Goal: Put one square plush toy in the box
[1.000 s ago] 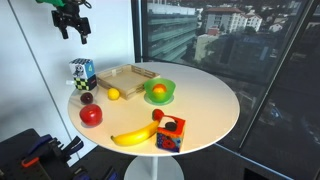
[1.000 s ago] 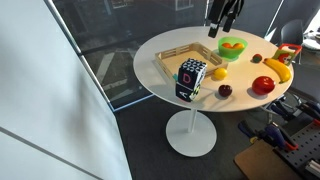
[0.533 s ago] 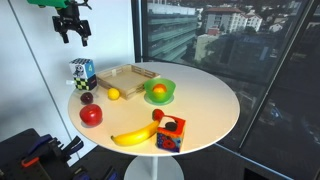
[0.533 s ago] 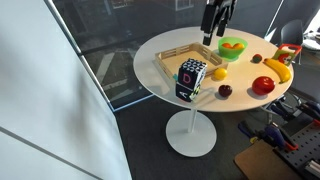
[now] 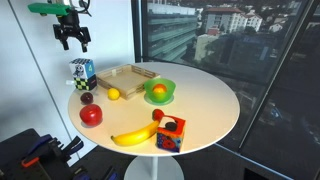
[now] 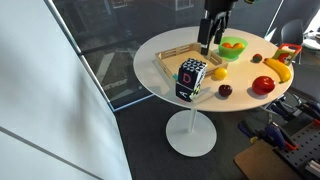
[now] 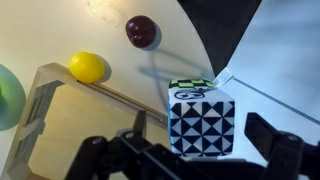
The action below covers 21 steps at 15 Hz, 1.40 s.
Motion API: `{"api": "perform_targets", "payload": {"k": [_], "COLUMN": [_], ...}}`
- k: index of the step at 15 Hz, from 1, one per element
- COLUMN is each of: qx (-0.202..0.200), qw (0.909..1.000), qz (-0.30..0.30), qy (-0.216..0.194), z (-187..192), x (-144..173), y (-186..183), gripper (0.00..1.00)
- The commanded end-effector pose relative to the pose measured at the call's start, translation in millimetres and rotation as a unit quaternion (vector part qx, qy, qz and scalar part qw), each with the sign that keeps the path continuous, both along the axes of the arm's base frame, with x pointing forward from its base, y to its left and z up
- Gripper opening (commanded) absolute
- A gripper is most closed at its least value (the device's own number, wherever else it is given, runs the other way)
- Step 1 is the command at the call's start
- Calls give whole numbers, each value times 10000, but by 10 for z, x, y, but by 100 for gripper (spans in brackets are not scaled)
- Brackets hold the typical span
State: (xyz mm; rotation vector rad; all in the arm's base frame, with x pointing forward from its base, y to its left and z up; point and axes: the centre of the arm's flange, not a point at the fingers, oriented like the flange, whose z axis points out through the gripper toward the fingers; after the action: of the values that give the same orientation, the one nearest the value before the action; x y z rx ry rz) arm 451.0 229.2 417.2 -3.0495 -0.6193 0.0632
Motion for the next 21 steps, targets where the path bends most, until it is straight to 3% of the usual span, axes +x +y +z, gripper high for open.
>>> {"api": "perform_targets", "payload": {"k": [1, 13, 21], "qx": [-96, 12, 44], "qw": [9998, 9999, 9999], "qz": [-141, -152, -140], "qy": [-83, -14, 18], "z": [-63, -192, -335], "x": [81, 50, 220], "y": [107, 92, 218], "gripper": [100, 100, 100]}}
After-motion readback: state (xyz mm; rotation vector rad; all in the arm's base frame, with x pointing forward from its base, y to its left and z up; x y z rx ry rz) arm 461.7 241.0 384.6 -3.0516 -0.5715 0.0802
